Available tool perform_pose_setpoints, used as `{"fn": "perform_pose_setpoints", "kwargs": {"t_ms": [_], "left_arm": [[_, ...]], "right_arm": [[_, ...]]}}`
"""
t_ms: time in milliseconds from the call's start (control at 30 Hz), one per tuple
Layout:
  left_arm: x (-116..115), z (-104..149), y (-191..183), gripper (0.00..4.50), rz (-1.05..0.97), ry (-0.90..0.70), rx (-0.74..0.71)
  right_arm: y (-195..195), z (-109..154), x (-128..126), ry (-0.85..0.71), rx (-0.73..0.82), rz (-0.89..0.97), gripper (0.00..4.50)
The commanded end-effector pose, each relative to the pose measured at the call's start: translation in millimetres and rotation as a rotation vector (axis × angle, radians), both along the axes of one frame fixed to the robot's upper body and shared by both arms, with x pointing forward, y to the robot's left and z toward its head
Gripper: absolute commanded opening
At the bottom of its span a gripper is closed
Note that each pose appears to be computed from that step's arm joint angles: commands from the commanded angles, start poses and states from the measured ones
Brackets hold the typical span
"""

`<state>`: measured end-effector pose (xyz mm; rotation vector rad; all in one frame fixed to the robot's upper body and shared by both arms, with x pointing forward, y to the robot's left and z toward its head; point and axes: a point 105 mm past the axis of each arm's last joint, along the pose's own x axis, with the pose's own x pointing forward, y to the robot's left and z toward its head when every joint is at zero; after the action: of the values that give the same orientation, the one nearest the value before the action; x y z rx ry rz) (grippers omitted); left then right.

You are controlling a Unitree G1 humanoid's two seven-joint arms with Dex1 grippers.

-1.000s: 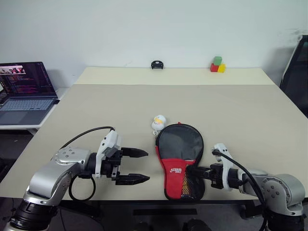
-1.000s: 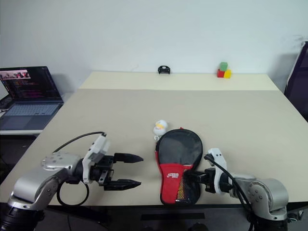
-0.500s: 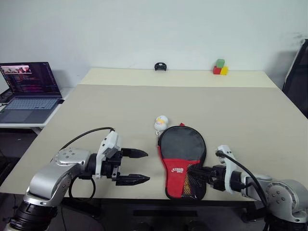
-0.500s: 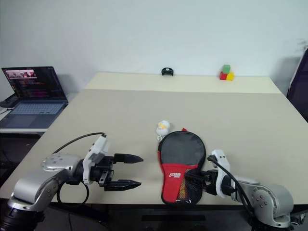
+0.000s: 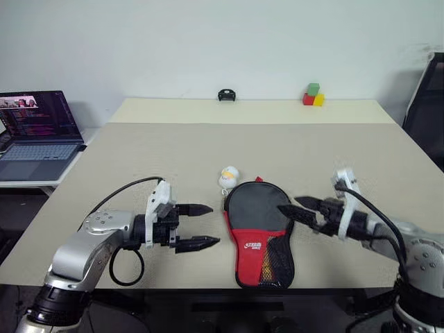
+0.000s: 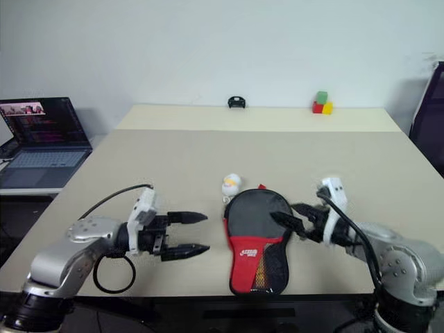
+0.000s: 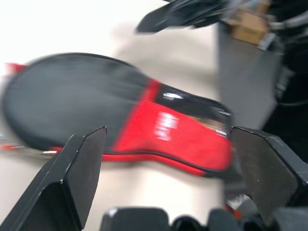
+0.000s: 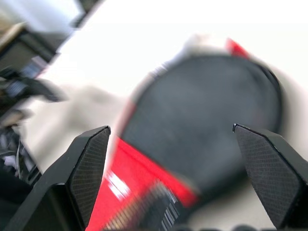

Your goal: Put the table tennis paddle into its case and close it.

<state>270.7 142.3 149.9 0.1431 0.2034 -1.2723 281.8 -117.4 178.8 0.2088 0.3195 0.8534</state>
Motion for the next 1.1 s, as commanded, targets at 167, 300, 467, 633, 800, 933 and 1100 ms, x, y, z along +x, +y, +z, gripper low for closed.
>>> {"fn": "perform_pose_setpoints", "kwargs": {"t_ms": [167,300,467,633,800,933,1100], "left_arm": [[18,11,16,4.50,0.133,-0.102,0.021],[33,10,26,4.50,0.235,-0.147,0.056],[45,14,26,4.50,0.309,-0.168,0.036],[56,16,22,4.50,0.360,-0.164,0.030],[76,20,17,4.50,0.423,-0.156,0.011],[103,23,6,4.50,0.457,-0.180,0.028],[132,17,-8,4.50,0.457,-0.166,0.086]], "right_arm": [[42,-4,6,-0.112,-0.125,0.206,4.49],[58,-15,9,-0.153,-0.169,0.264,4.49],[64,-43,31,-0.159,-0.226,0.195,4.49],[52,-69,63,-0.134,-0.301,0.020,4.49],[49,-76,65,-0.105,-0.270,-0.017,4.49],[50,-77,64,-0.102,-0.273,-0.017,4.49],[52,-76,63,-0.103,-0.265,-0.023,4.49]]}}
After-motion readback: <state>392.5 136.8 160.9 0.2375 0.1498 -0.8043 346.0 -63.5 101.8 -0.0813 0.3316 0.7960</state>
